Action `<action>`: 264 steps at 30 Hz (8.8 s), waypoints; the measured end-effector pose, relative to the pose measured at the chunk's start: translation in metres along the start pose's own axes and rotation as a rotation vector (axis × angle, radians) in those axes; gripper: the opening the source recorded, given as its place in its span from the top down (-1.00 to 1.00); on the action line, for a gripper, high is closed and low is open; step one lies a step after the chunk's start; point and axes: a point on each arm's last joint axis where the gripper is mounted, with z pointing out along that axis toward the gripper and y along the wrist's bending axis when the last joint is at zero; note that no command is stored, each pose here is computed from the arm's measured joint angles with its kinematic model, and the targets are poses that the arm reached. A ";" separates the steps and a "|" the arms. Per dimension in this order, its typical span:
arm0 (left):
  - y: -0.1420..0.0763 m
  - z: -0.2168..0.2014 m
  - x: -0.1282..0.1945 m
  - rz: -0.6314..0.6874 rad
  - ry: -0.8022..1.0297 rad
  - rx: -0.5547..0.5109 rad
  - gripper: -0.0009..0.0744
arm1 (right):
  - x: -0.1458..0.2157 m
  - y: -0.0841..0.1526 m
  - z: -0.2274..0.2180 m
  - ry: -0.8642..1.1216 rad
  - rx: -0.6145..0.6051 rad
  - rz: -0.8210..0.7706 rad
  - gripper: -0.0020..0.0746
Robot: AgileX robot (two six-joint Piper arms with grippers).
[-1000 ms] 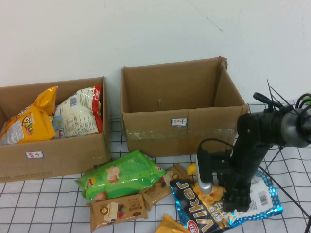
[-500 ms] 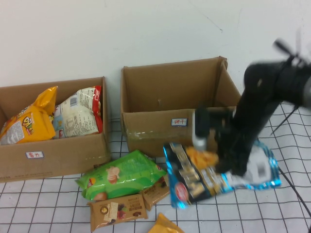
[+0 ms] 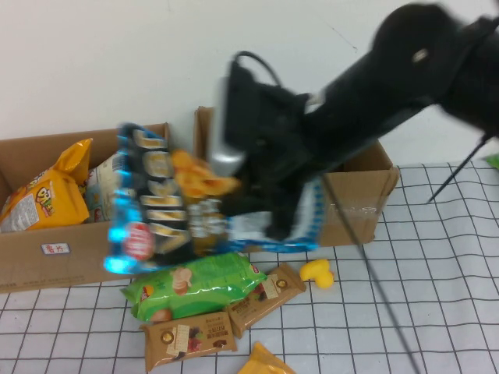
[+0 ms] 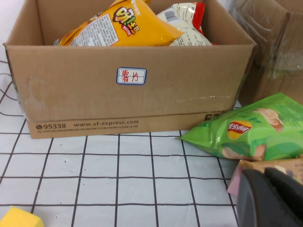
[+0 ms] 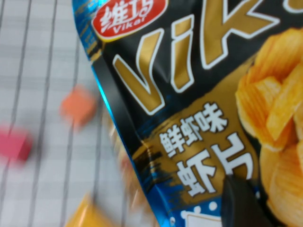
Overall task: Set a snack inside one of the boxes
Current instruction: Place the potato chip in the potato chip box, then pick up the biscuit, then place the biscuit in the biscuit box
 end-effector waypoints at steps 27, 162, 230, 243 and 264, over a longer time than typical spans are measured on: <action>0.000 0.000 0.000 0.000 0.000 0.000 0.98 | -0.059 -0.050 0.120 -0.641 0.284 0.328 0.63; 0.000 0.000 0.000 0.000 0.000 0.000 0.98 | 0.066 0.077 0.166 -0.048 -0.073 -0.080 -0.66; 0.000 0.000 0.000 0.000 0.000 0.000 0.98 | -0.015 0.046 0.085 -0.270 0.065 -0.124 -0.29; 0.000 0.000 0.000 0.000 0.000 0.000 0.98 | 0.038 -0.059 0.010 -0.246 0.707 0.216 -0.29; 0.000 0.000 0.000 0.000 0.000 0.000 0.98 | 0.104 -0.089 0.058 -0.156 0.763 0.551 -0.35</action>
